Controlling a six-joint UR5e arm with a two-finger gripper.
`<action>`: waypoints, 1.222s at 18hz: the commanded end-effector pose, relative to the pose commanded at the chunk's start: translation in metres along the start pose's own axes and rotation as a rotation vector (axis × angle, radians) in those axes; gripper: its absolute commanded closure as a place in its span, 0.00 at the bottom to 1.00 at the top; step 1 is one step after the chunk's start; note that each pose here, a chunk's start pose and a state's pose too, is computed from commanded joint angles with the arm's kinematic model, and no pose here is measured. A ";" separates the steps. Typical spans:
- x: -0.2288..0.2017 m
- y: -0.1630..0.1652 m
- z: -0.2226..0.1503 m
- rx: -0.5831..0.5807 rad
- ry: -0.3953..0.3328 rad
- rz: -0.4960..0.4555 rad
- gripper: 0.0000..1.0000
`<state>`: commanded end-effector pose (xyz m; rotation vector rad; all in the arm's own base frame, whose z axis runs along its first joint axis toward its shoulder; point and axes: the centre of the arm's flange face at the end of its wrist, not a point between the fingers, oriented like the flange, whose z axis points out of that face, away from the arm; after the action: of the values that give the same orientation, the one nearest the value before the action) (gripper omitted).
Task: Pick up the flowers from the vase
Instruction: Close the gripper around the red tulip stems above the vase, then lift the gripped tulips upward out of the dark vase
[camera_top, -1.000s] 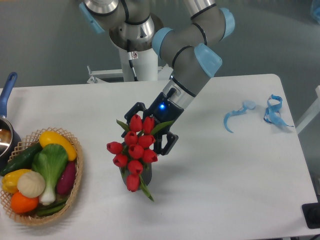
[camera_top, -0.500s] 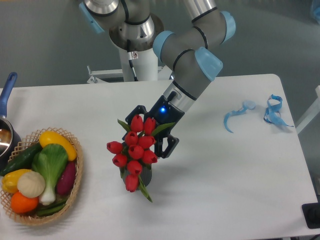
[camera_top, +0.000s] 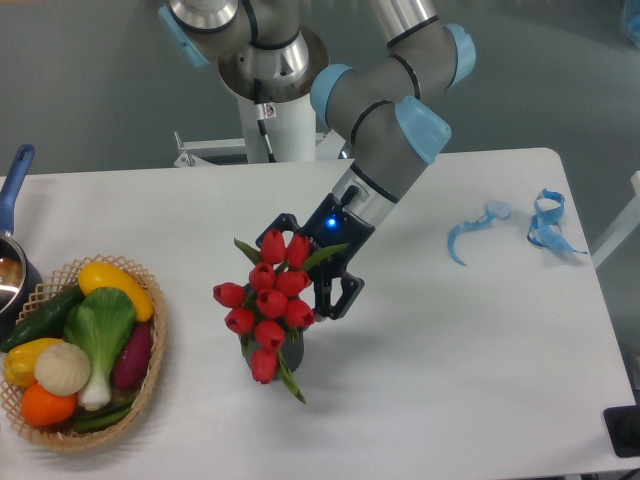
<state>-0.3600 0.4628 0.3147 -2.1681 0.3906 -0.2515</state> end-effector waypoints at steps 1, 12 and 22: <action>0.000 -0.001 -0.001 0.000 -0.001 0.001 0.00; -0.001 -0.006 -0.002 0.004 -0.005 0.011 0.44; -0.003 -0.025 -0.019 0.021 -0.034 -0.015 0.53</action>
<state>-0.3638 0.4639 0.3462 -2.1524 0.3514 -0.2263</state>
